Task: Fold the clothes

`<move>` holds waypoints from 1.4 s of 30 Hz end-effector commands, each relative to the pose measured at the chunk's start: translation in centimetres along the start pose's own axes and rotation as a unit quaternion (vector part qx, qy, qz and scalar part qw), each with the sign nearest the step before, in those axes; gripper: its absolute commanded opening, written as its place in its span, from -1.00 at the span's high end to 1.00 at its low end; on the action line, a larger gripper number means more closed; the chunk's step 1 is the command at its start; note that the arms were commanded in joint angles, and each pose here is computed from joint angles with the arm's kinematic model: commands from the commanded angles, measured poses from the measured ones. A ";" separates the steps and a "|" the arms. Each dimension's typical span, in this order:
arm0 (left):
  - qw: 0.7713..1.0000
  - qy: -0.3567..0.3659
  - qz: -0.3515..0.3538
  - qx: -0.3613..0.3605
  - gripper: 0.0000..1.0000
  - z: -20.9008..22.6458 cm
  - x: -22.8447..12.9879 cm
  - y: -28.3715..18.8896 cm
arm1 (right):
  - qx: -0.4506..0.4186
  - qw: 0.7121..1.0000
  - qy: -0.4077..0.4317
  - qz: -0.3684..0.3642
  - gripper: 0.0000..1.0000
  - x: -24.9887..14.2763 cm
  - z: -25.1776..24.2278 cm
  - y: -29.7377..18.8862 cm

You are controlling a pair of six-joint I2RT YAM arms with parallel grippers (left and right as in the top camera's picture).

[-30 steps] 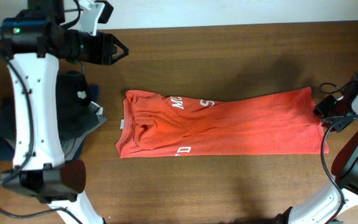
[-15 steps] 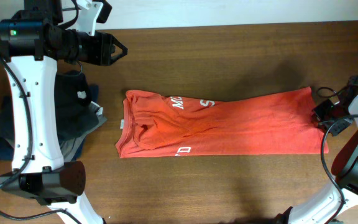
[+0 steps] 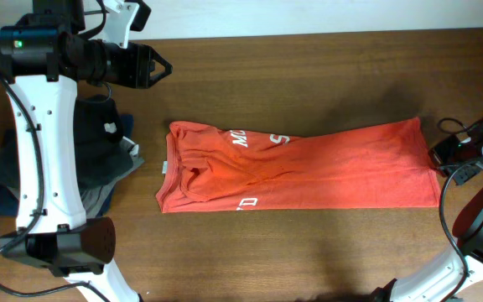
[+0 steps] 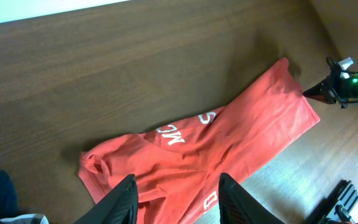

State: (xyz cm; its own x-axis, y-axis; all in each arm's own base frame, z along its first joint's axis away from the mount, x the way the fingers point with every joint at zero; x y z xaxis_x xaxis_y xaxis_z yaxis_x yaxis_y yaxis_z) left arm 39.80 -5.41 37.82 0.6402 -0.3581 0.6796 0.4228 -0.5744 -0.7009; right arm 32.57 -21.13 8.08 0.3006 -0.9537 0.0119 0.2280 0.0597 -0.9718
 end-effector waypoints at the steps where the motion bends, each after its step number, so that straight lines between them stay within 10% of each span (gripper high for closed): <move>1: 1.000 0.018 -0.006 0.018 0.15 -0.3 0.2 -1.0 | 0.027 0.999 -0.020 -0.005 0.92 0.4 1.0 -1.3; 9: 1.000 0.019 -0.003 0.024 0.16 -0.2 0.2 -1.0 | 0.050 0.998 -0.031 -0.030 0.90 0.3 1.7 -4.0; 11: 1.000 0.019 -0.003 0.024 0.16 -0.2 0.2 -1.0 | 0.046 0.998 -0.030 -0.024 0.49 0.1 1.6 -3.9; 17: 1.000 0.017 -0.002 0.023 0.16 -0.2 0.1 -1.0 | 0.031 0.999 -0.025 -0.006 0.35 -0.2 1.1 -2.5; 42: 1.000 0.017 -0.002 0.023 0.16 -0.2 0.1 -1.0 | 0.027 0.999 -0.019 0.005 0.32 -0.2 0.4 0.7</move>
State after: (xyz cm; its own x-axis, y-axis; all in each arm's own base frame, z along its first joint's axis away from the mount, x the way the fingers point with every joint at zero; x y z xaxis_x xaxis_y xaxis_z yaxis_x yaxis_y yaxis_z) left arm 39.89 -5.14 37.66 0.6464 -0.3662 0.6694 0.4318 -0.5478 -0.7166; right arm 33.05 -20.92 8.01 0.3433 -0.9389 0.0261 0.2803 0.0759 -0.9569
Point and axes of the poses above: each gripper's point midway between its finger pads, its own y axis out along the fingers, its own z axis along the line the jaws close on, x = y × z, the point moved 7 cm from there along -y, back along the fingers, and after that the axes turned 14 degrees about y, right-handed, at the moved point
